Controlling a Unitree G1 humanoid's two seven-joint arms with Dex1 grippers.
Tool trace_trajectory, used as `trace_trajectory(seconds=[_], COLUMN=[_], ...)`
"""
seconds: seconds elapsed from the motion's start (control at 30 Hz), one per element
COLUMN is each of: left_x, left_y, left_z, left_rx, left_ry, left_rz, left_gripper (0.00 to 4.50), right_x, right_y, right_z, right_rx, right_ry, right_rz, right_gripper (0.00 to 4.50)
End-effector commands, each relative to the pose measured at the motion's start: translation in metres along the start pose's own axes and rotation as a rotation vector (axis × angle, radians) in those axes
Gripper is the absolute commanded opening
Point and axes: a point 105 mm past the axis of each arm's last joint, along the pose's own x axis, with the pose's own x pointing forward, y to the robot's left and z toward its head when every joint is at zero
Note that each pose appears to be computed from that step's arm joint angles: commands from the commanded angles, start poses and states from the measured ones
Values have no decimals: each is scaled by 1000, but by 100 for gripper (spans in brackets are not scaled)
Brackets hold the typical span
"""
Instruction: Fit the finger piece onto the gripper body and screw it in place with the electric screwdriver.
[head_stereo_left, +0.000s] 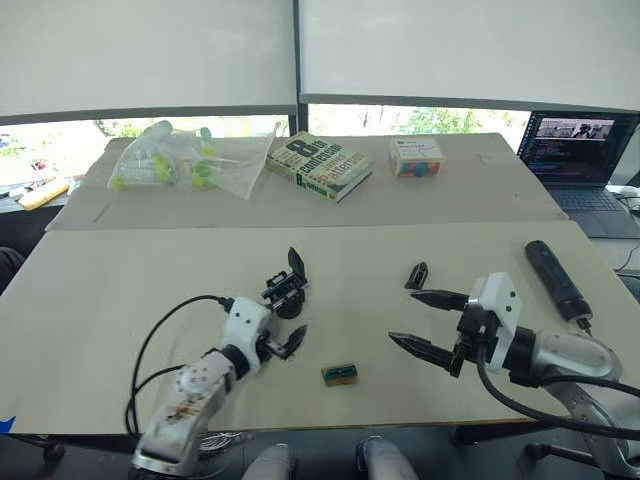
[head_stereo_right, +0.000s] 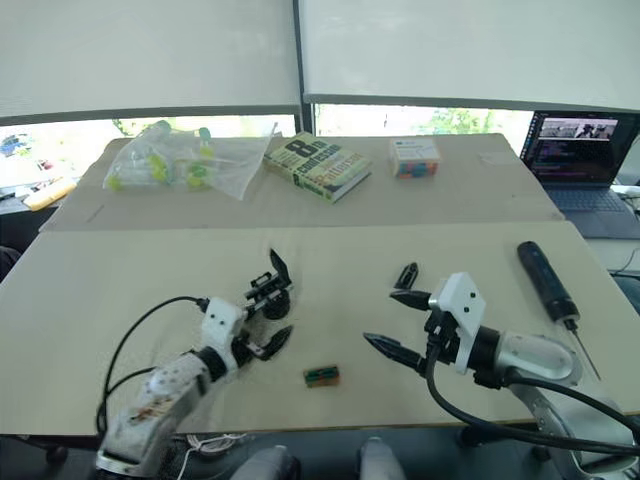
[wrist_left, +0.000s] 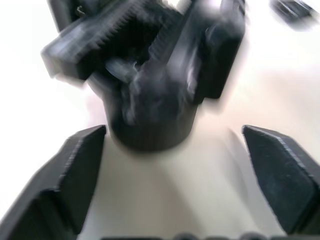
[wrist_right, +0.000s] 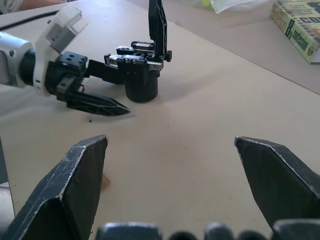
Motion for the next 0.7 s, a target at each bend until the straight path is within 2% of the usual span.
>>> trace_trajectory(seconds=[0.03, 0.23, 0.33, 0.43, 0.57, 0.67, 0.7], left_x=[-1, 19, 31, 42, 47, 47, 46], left_y=[18, 22, 32, 41, 35, 31, 30], left_z=[1, 11, 8, 15, 15, 15, 14], left_rx=[33, 110, 170, 165, 171, 149, 145], left_ry=[-5, 9, 25, -7, -29, -63, -69], left_rz=[-144, -380, -380, -364, -413, -421, -421], left_gripper=[448, 448, 448, 448, 448, 370, 325], right_x=[1, 2, 3, 2, 0, -1, 0], right_y=[2, 2, 4, 6, 6, 6, 6], right_z=[13, 13, 13, 13, 12, 12, 11], right_rx=[-55, -61, -60, -58, -54, -51, -50], right_ry=[-46, -44, -47, -45, -40, -42, -43], right_rz=[12, 9, 9, 3, -12, -20, -22], right_gripper=[450, 450, 450, 450, 450, 450, 450])
